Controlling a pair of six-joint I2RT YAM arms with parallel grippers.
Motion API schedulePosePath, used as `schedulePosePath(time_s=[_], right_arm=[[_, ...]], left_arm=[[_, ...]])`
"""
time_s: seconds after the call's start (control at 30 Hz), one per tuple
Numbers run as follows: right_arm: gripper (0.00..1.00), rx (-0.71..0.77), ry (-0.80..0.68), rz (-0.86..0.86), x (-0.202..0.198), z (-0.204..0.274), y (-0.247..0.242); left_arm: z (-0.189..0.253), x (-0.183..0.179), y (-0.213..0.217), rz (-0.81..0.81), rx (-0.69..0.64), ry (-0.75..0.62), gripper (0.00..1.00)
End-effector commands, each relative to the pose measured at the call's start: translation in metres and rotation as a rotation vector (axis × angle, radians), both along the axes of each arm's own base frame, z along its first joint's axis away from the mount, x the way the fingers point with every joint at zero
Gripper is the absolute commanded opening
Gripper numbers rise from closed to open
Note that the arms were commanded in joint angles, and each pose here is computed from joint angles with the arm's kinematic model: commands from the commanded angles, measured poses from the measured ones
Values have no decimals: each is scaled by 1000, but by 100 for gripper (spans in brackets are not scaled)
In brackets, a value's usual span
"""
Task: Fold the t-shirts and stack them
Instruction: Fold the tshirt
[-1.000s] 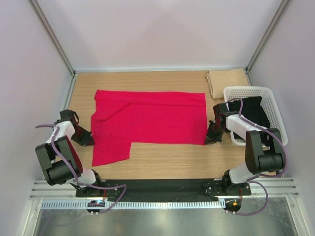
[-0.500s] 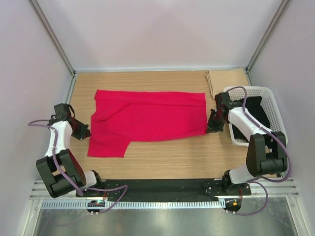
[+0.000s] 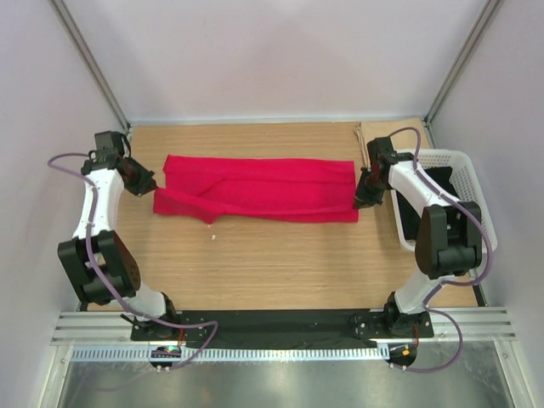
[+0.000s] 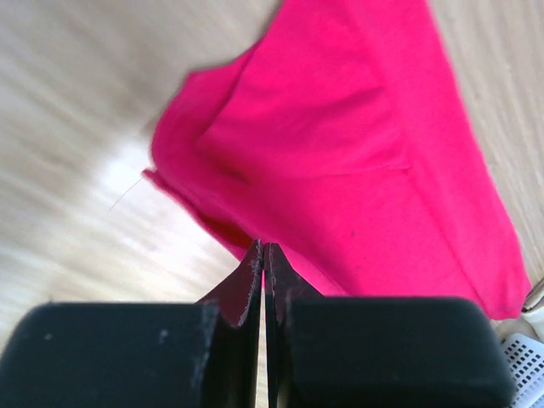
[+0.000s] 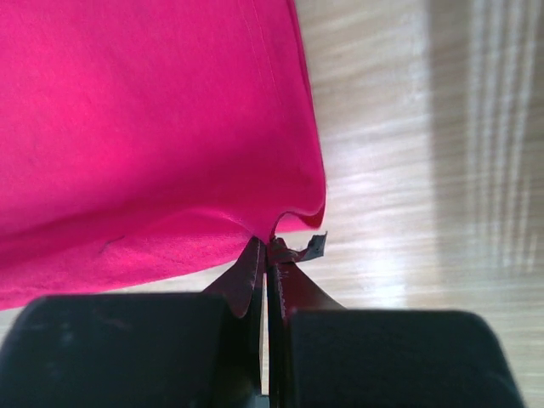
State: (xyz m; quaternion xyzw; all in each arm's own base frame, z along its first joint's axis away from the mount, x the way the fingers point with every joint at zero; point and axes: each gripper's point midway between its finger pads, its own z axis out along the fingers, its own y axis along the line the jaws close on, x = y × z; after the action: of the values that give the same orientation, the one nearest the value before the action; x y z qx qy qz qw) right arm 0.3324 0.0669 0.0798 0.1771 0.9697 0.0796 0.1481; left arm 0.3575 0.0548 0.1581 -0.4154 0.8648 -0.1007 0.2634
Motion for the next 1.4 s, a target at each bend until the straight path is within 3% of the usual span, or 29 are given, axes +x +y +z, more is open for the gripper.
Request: schedulePosePath(time_s=[0.0, 0.53, 1.37], right_arm=[[1, -26, -30, -11, 23, 3, -6], [1, -43, -37, -48, 90, -5, -16], [1, -52, 3, -62, 123, -34, -23]], left_arm=[[11, 32, -3, -40, 15, -49, 0], [0, 105, -9, -79, -42, -81, 0], [-22, 137, -7, -70, -49, -53, 0]])
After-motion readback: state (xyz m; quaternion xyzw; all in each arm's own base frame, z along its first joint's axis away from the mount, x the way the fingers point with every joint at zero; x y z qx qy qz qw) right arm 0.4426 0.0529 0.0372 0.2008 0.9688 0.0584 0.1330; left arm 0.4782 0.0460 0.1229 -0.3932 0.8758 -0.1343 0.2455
